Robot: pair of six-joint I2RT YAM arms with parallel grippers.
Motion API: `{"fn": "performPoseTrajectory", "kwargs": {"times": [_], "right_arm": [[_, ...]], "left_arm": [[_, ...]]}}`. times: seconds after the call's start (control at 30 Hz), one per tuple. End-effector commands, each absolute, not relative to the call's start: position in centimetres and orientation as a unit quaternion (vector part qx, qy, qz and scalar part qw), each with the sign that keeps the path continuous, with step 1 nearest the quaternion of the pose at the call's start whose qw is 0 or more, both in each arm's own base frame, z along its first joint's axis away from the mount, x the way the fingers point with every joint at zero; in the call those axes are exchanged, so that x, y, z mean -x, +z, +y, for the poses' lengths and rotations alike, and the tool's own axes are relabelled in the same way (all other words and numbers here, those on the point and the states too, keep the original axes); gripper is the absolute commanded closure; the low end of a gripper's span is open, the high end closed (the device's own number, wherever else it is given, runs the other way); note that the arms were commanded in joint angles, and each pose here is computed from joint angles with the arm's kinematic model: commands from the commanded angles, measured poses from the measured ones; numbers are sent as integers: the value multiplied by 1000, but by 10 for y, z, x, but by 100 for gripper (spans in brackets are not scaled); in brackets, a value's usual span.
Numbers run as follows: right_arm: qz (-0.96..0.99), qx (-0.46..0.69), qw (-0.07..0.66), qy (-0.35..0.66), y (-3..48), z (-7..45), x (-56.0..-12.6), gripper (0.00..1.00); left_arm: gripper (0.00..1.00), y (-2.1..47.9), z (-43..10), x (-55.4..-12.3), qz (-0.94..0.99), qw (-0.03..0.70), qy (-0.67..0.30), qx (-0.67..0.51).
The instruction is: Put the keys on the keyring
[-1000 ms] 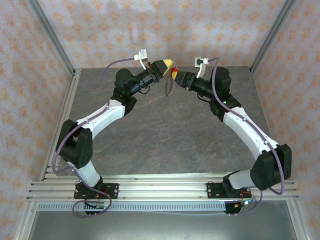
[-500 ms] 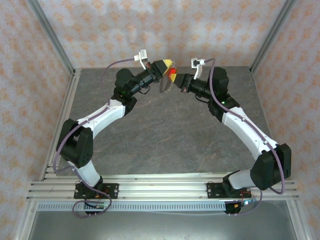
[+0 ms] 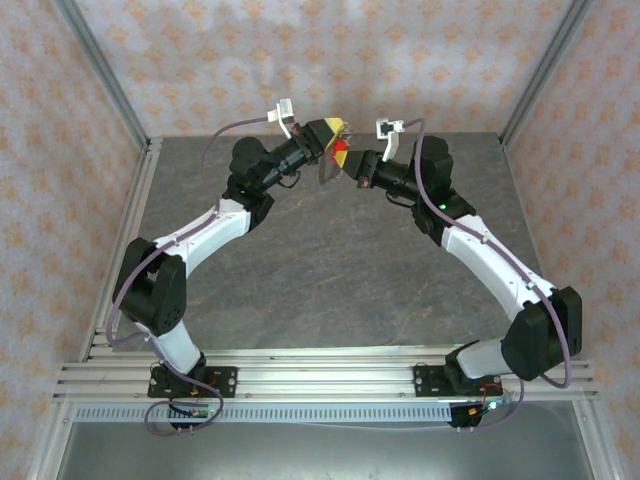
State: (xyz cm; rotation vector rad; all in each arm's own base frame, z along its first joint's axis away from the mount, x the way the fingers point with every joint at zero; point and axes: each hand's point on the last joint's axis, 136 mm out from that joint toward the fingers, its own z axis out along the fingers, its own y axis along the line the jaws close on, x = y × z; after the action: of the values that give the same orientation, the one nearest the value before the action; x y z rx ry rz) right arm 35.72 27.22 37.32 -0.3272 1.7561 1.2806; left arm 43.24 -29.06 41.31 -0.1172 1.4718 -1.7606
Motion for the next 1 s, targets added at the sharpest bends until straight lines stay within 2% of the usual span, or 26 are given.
{"fn": "performPoseTrajectory", "kwargs": {"times": [0.0, 0.23, 0.5, 0.97], "right_arm": [[693, 161, 457, 534, 391, 281, -344, 100], [687, 148, 454, 548, 392, 283, -347, 100], [653, 126, 425, 614, 403, 297, -354, 100], [665, 150, 380, 625, 391, 315, -347, 100]], "left_arm": [[100, 433, -288, -425, 554, 430, -712, 32], [100, 432, -287, -425, 553, 431, -712, 34], [100, 431, -285, -423, 551, 435, -711, 38], [100, 428, -286, -424, 551, 434, -711, 42]]}}
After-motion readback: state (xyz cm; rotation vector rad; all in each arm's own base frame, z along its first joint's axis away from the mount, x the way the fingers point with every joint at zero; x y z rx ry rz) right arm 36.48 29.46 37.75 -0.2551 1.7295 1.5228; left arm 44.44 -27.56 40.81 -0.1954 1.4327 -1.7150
